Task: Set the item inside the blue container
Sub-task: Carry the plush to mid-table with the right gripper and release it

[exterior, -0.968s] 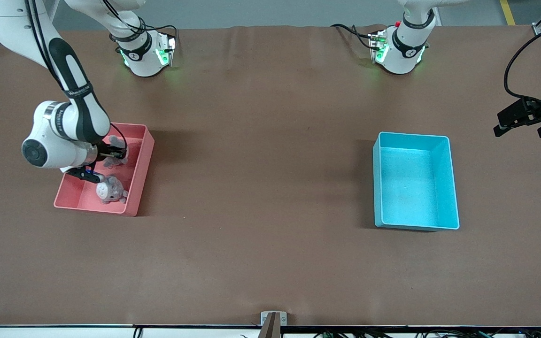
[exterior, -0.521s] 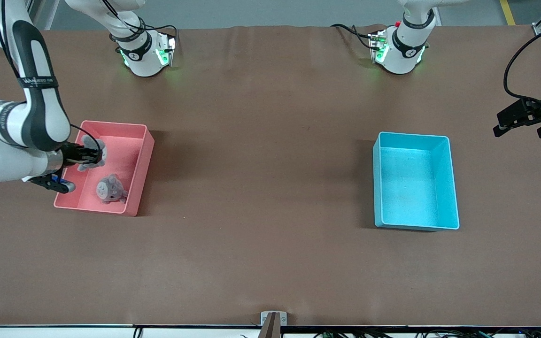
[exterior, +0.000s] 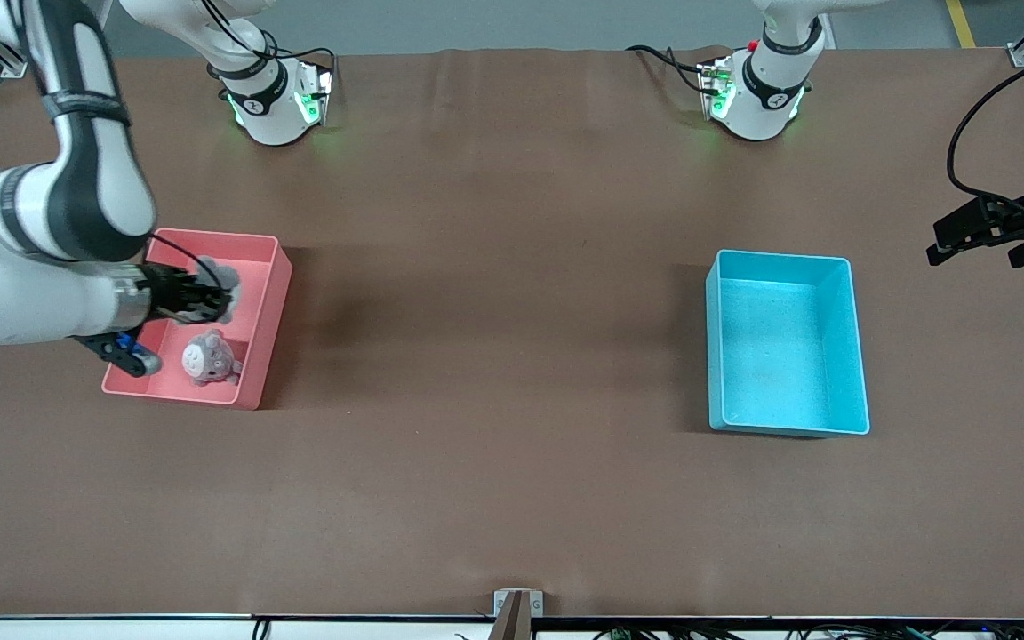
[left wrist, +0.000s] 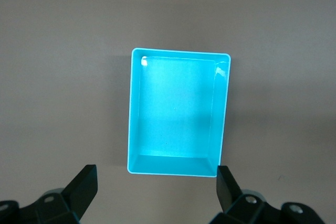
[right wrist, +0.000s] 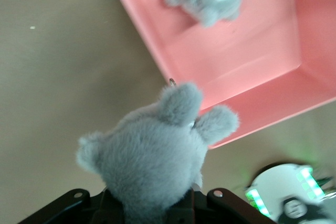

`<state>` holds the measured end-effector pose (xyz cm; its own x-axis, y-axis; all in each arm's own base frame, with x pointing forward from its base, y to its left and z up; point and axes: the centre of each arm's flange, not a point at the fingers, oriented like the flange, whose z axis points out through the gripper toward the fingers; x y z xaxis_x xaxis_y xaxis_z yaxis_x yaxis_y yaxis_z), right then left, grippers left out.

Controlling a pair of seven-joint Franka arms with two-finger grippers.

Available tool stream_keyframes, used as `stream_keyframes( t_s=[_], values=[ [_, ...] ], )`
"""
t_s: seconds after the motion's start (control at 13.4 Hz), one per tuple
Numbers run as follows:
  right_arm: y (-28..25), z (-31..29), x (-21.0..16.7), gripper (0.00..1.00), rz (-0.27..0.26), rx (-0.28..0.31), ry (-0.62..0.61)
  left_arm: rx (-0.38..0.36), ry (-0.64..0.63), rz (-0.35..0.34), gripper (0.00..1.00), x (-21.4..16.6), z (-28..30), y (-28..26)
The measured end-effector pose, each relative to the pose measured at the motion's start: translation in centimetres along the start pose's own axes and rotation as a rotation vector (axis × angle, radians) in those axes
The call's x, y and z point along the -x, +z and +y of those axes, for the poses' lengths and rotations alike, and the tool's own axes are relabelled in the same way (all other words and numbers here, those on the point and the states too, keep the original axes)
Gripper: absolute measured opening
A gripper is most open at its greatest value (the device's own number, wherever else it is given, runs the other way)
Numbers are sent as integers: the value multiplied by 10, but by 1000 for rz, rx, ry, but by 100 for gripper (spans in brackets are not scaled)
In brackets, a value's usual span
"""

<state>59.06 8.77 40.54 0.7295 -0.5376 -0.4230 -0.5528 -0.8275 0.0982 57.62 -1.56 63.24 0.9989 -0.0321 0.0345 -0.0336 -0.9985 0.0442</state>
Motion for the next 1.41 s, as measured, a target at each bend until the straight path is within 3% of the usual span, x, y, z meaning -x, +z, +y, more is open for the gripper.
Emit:
stream_keyframes(
  t_s=[0.37,0.74,0.89,1.41],
  values=[
    [24,-100,74,22,92,-72,219,3,13,-30,100,-6,7,16],
    [65,-189,146,22,231,-208,391,7,19,-64,100,-13,9,34],
    [94,-212,161,22,290,-216,437,8,19,-88,100,-16,8,44],
    [209,-279,178,22,363,-226,557,10,22,-106,100,-16,9,50]
  ],
)
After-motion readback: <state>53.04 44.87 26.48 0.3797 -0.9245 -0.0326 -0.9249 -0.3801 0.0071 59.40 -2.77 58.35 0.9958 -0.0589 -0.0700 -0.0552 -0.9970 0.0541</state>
